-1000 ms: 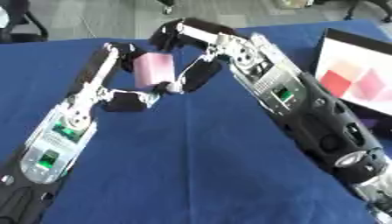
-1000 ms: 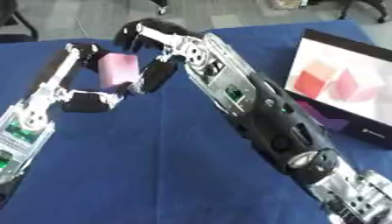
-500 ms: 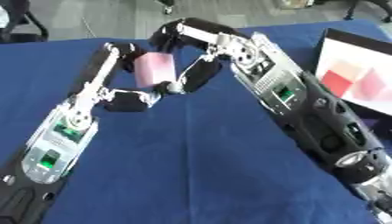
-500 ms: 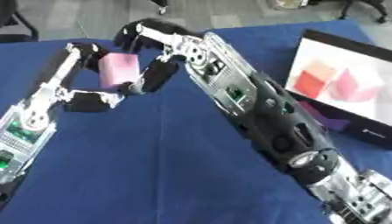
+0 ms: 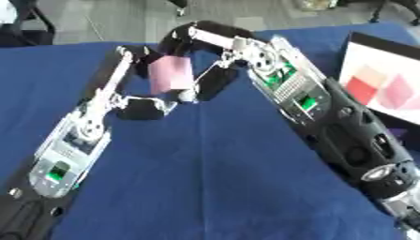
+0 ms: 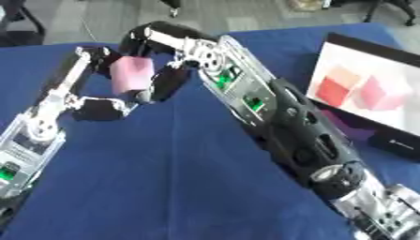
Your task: Pick up the objects with one hand, pass them to the other hand, and then place them into the box on the other side of the table.
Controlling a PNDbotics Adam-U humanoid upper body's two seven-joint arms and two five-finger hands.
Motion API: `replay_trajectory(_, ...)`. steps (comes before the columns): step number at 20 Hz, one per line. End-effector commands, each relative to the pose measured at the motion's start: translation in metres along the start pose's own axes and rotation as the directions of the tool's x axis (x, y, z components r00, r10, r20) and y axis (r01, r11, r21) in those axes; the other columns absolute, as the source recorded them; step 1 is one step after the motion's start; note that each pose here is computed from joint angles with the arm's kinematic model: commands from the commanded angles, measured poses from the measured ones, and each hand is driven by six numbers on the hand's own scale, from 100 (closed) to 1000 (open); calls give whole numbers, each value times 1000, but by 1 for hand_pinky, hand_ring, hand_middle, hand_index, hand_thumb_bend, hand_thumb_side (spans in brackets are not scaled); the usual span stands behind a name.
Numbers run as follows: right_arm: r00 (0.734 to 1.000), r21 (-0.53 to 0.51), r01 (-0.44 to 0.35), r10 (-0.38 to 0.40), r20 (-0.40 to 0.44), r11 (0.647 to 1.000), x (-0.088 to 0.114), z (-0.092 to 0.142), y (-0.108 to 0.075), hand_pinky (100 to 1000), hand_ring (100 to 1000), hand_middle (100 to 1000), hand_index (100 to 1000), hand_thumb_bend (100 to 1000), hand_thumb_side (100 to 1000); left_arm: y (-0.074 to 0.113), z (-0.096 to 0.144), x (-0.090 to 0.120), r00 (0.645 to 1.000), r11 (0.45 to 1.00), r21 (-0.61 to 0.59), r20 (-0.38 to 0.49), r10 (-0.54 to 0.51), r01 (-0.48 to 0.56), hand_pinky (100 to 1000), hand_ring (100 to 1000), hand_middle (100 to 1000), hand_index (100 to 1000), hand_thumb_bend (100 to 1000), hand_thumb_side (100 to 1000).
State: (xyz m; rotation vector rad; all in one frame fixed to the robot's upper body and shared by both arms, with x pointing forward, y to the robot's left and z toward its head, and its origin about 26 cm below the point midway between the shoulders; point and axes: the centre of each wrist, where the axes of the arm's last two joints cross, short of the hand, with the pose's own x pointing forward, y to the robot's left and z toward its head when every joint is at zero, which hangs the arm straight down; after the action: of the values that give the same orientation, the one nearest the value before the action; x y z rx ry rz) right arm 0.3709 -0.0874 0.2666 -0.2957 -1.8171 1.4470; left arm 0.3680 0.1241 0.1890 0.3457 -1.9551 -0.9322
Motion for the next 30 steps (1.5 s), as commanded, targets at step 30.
replay_trajectory(30,999,-78,-53,53,3,996,10,0,-2,865,754,617,670,343,100,0,-5,26,995,995,49,70,78,-81,634,537,400,519,100,100)
